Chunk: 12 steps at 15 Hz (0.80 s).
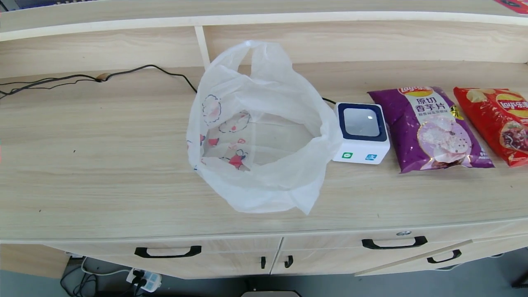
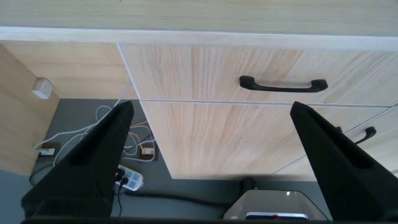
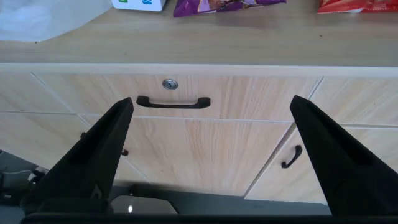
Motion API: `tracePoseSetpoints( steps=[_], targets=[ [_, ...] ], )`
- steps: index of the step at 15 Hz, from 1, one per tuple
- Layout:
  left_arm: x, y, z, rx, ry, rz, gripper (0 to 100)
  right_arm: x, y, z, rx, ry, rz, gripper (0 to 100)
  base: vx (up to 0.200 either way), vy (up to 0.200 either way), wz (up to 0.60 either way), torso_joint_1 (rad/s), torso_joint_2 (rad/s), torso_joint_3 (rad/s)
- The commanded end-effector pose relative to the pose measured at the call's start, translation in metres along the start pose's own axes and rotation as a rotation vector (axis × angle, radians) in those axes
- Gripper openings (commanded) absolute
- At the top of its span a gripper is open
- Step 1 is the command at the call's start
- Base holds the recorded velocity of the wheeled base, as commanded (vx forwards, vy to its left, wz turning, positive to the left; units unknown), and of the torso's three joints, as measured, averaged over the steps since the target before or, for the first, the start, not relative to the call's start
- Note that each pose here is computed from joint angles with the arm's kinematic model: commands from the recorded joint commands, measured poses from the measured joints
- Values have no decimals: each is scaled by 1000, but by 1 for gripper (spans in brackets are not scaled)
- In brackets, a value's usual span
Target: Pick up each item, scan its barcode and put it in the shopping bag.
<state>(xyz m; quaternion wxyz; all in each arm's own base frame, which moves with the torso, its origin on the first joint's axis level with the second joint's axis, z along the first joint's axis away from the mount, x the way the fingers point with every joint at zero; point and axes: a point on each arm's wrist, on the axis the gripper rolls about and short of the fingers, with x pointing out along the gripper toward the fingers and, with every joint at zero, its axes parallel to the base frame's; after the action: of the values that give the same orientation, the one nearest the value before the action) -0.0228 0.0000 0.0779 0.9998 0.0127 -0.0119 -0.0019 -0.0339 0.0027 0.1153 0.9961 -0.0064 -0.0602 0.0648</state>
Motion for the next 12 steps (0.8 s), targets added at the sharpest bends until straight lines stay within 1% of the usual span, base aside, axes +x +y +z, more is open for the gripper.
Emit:
tracePoseSetpoints(
  steps=[1, 3, 4, 6, 7, 9, 10, 11, 12],
  targets=[
    [0, 0, 0, 1, 1, 1, 100, 20, -2, 58, 8, 50, 60, 100, 0, 0, 0, 0, 0, 0],
    [0, 0, 0, 1, 1, 1, 100, 54, -6, 86, 58, 142, 72, 100, 0, 0, 0, 0, 0, 0],
    [0, 0, 0, 1, 1, 1, 100, 74, -8, 100, 64, 164, 73, 100, 0, 0, 0, 0, 0, 0],
    [0, 0, 0, 1, 1, 1, 100, 109, -11, 118, 77, 187, 95, 100, 0, 0, 0, 0, 0, 0],
    [0, 0, 0, 1, 1, 1, 100, 126, -9, 122, 80, 200, 141, 100, 0, 0, 0, 0, 0, 0],
    [0, 0, 0, 1, 1, 1, 100, 151, -6, 125, 90, 270, 213, 100, 0, 0, 0, 0, 0, 0],
    [0, 0, 0, 1, 1, 1, 100, 159, -6, 128, 86, 282, 217, 100, 0, 0, 0, 0, 0, 0],
    [0, 0, 0, 1, 1, 1, 100, 178, -7, 131, 69, 303, 210, 100, 0, 0, 0, 0, 0, 0],
    [0, 0, 0, 1, 1, 1, 100, 184, -8, 131, 58, 309, 206, 100, 0, 0, 0, 0, 0, 0]
  ],
)
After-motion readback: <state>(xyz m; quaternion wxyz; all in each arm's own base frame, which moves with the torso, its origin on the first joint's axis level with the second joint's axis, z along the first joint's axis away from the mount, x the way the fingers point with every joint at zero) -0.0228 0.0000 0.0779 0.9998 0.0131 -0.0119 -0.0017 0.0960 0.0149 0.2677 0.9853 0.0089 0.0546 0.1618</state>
